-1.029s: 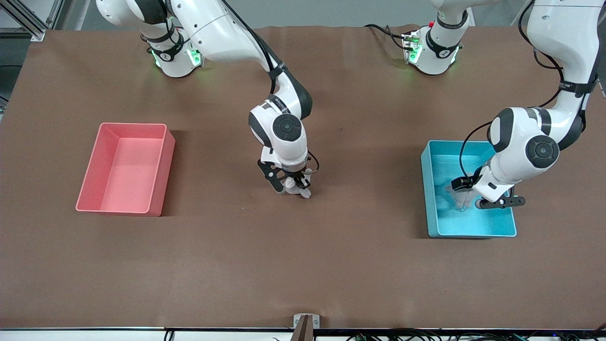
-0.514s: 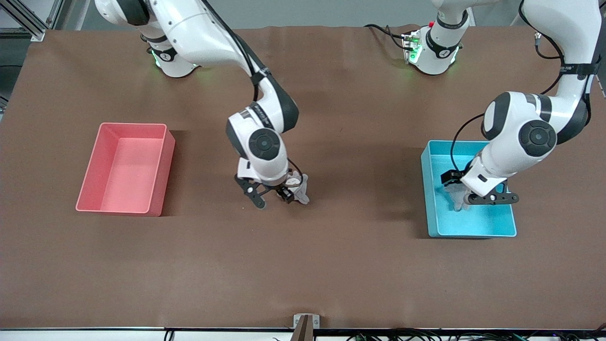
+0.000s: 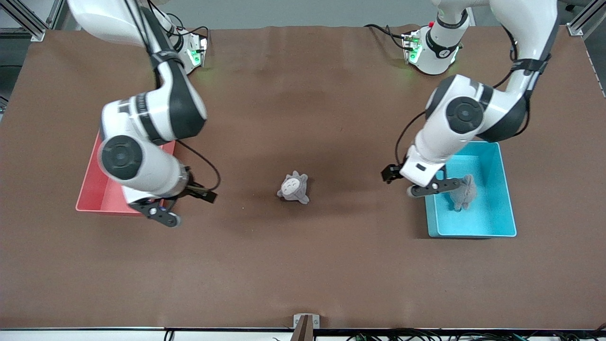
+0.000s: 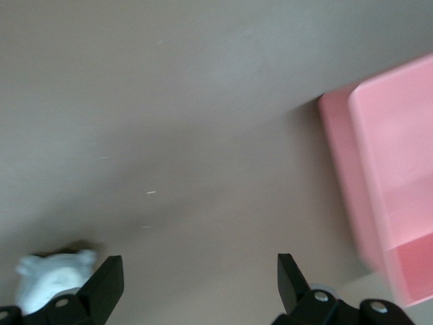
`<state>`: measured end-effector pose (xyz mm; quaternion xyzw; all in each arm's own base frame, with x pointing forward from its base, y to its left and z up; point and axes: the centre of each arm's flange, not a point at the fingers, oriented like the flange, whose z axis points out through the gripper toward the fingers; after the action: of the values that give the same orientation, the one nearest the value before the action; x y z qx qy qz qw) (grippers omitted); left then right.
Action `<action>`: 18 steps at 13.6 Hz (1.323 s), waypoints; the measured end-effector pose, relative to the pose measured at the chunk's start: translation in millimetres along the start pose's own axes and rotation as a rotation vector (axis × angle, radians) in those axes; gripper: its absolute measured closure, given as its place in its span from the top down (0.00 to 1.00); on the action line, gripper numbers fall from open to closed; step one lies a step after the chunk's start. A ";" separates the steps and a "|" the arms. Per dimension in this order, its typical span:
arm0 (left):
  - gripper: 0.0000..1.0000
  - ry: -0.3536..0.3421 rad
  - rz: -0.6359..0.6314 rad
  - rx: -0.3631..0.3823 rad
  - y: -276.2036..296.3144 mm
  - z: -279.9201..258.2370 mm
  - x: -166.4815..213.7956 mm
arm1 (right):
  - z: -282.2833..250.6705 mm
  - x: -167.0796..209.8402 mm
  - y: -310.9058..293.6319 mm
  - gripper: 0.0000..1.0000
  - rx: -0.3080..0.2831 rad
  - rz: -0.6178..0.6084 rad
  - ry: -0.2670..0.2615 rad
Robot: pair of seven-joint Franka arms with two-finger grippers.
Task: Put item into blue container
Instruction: 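Set the second plush on mid-table with the right gripper and withdraw, then grasp the second plush with the left gripper while the right arm returns to rest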
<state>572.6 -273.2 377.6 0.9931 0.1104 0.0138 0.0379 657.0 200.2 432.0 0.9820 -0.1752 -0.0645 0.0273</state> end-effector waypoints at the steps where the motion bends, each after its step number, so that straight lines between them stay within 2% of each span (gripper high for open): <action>1: 1.00 -0.003 -0.028 -0.018 23.9 0.5 -7.5 | -4.0 14.0 30.1 1.00 -0.008 -0.058 -0.010; 3: 1.00 -0.022 -0.080 -0.047 66.4 8.4 -22.5 | -14.0 38.6 87.9 1.00 -0.022 -0.158 -0.020; 7: 1.00 -0.081 -0.117 -0.074 142.8 44.8 -60.3 | -31.6 71.1 182.4 1.00 -0.004 -0.281 -0.022; 10: 1.00 -0.060 -0.134 -0.094 188.9 79.3 -74.6 | -38.4 90.4 246.3 1.00 0.012 -0.275 -0.012; 14: 1.00 0.000 -0.107 -0.128 216.8 135.4 -88.1 | -43.0 92.1 264.2 1.00 0.007 -0.257 -0.024; 18: 1.00 0.011 -0.104 -0.189 224.9 167.7 -93.9 | -62.2 93.4 264.1 1.00 -0.014 -0.261 0.019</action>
<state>536.0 -524.8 226.3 0.9779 0.1602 0.0278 0.1316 662.5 -77.9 502.8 0.9968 -0.0451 -0.0597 0.0270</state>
